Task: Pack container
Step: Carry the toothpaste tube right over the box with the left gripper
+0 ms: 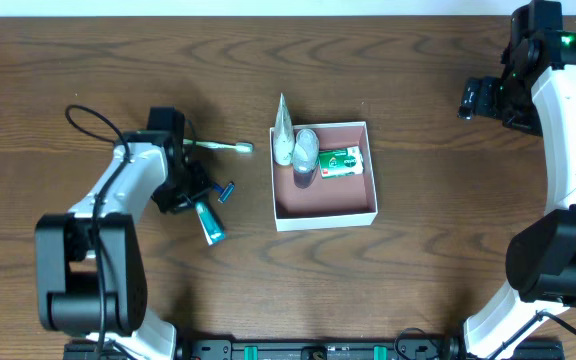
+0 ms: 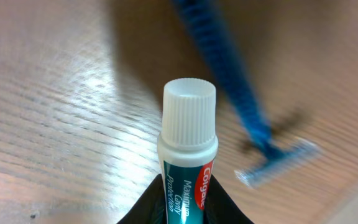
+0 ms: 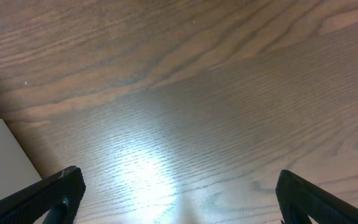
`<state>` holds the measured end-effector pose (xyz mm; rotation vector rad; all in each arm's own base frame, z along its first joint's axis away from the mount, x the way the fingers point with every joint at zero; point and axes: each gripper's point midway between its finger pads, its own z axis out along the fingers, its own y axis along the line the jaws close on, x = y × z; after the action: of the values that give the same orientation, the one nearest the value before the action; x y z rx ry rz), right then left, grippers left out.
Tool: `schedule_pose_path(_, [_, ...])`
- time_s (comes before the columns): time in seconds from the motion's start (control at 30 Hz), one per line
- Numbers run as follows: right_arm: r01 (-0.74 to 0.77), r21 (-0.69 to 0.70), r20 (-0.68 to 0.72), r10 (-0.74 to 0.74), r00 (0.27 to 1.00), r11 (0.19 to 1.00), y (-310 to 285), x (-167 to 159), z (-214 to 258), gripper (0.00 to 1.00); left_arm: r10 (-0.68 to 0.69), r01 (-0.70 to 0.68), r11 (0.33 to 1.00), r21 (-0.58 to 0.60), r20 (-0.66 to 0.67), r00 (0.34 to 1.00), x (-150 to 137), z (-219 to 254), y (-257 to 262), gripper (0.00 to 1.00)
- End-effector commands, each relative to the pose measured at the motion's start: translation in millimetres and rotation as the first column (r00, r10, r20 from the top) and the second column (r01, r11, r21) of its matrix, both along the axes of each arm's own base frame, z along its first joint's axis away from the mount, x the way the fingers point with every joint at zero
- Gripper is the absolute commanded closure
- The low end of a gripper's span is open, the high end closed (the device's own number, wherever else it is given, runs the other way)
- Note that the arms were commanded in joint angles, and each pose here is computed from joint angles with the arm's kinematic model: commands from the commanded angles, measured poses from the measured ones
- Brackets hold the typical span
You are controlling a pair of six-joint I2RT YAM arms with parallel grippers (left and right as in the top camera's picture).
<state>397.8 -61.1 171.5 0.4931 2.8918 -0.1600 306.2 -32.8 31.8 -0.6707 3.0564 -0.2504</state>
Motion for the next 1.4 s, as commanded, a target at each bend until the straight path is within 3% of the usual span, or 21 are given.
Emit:
schedule_pose_path(0.0, [-0.014, -0.015, 0.025, 0.015, 1.000, 1.000, -0.4, 0.8, 10.5, 0.01, -0.165, 0.179, 0.982, -0.064, 0.179, 0.970, 21.1, 55.1, -16.6, 0.81])
schedule_pose_path(0.2, [-0.014, -0.015, 0.025, 0.015, 1.000, 1.000, -0.4, 0.9, 10.5, 0.01, -0.337, 0.358, 0.934, 0.007, 0.351, 0.874, 16.5, 118.1, -37.0, 0.81])
schedule_pose_path(0.4, [-0.014, -0.015, 0.025, 0.015, 1.000, 1.000, -0.4, 0.9, 10.5, 0.01, -0.570, 0.592, 0.793, 0.148, 0.523, 0.633, -11.0, 177.0, -91.2, 0.81])
schedule_pose_path(0.6, [-0.014, -0.015, 0.025, 0.015, 1.000, 1.000, -0.4, 0.9, 10.5, 0.01, -0.687, 0.636, 0.693, 0.339, 0.578, 0.440, -26.5, 208.7, -134.5, 0.81])
schedule_pose_path(0.8, [-0.014, -0.015, 0.025, 0.015, 1.000, 1.000, -0.4, 0.8, 10.5, 0.01, -0.735, 0.626, 0.630, 0.460, 0.612, 0.291, -21.1, 221.6, -182.8, 0.81])
schedule_pose_path(0.9, [-0.014, -0.015, 0.025, 0.015, 1.000, 1.000, -0.4, 0.8, 10.5, 0.01, -0.766, 0.620, 0.588, 0.519, 0.604, 0.221, -14.3, 220.6, -204.4, 0.81])
schedule_pose_path(1.1, [-0.014, -0.015, 0.025, 0.015, 1.000, 1.000, -0.4, 0.8, 10.5, 0.01, -0.860, 0.668, 0.410, 0.621, 0.506, 0.057, -3.3, 193.2, -242.8, 0.81])
schedule_pose_path(1.3, [-0.014, -0.015, 0.025, 0.015, 1.000, 1.000, -0.4, 0.9, 10.5, 0.01, -0.942, 0.712, 0.208, 0.670, 0.334, -0.039, 2.9, 147.4, -250.9, 0.81])
schedule_pose_path(1.37, [-0.014, -0.015, 0.025, 0.015, 1.000, 1.000, -0.4, 0.9, 10.5, 0.01, -0.951, 0.724, 0.174, 0.668, 0.303, -0.051, 4.1, 136.1, -252.1, 0.74])
